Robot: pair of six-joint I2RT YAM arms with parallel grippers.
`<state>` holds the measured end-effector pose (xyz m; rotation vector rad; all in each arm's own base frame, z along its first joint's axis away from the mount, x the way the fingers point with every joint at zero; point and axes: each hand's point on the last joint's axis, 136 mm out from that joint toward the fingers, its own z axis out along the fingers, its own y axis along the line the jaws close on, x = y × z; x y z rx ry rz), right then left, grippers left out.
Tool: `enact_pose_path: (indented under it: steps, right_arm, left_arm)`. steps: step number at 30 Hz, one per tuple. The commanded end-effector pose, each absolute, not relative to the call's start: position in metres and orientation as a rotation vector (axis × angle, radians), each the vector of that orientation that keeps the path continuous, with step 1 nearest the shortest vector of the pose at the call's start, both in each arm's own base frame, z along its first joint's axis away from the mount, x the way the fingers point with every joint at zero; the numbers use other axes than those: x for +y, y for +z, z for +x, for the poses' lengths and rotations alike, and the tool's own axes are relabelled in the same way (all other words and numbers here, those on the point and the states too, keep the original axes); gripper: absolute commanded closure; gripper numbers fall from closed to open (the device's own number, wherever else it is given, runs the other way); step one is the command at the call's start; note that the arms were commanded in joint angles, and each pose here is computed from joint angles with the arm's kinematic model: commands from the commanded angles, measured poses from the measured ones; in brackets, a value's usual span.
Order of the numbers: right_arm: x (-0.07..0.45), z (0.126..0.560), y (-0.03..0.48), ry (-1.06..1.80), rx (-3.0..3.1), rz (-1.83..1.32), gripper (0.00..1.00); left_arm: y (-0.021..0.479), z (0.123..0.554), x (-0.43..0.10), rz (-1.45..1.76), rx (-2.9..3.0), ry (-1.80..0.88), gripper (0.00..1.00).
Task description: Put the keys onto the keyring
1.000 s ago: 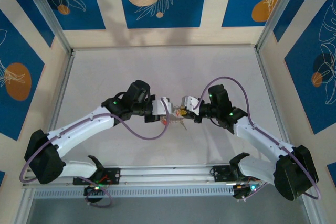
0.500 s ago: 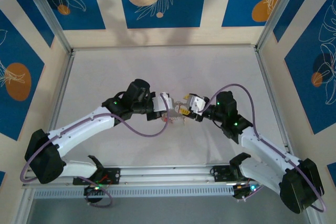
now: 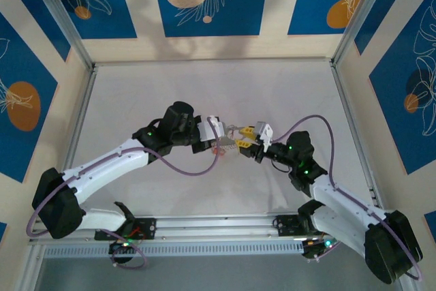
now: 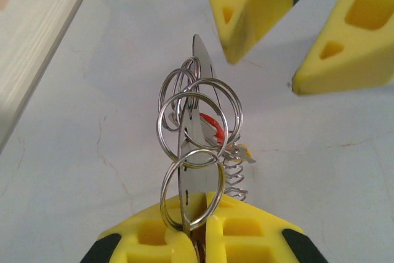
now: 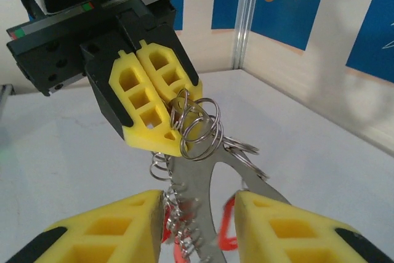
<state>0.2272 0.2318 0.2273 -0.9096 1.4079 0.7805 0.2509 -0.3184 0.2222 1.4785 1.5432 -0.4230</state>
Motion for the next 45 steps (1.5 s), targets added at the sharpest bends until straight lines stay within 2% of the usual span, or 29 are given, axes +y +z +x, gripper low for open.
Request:
enact_pose_path:
  steps: [1, 4, 12, 27, 40, 45]
  right_arm:
    - [0.24, 0.223, 0.25, 0.935, 1.361, -0.842, 0.63]
    - [0.242, 0.227, 0.252, 0.95, 1.361, -0.819, 0.65]
    - [0.248, 0.229, 0.25, 0.984, 1.373, -0.827, 0.78]
    - [0.255, 0.233, 0.252, 1.042, 1.36, -0.766, 0.78]
    - [0.258, 0.238, 0.248, 1.038, 1.383, -0.769, 1.0]
    - [0.259, 0.235, 0.25, 1.004, 1.361, -0.815, 1.0]
  left_arm:
    - [0.246, 0.255, -0.32, 1.406, 1.476, -0.435, 1.0]
    - [0.246, 0.254, -0.32, 1.403, 1.471, -0.44, 1.0]
    - [0.246, 0.252, -0.321, 1.404, 1.47, -0.454, 1.0]
    - [0.243, 0.251, -0.323, 1.407, 1.462, -0.468, 1.0]
    - [0.24, 0.252, -0.323, 1.403, 1.464, -0.466, 1.0]
    - [0.235, 0.254, -0.323, 1.4, 1.485, -0.465, 1.0]
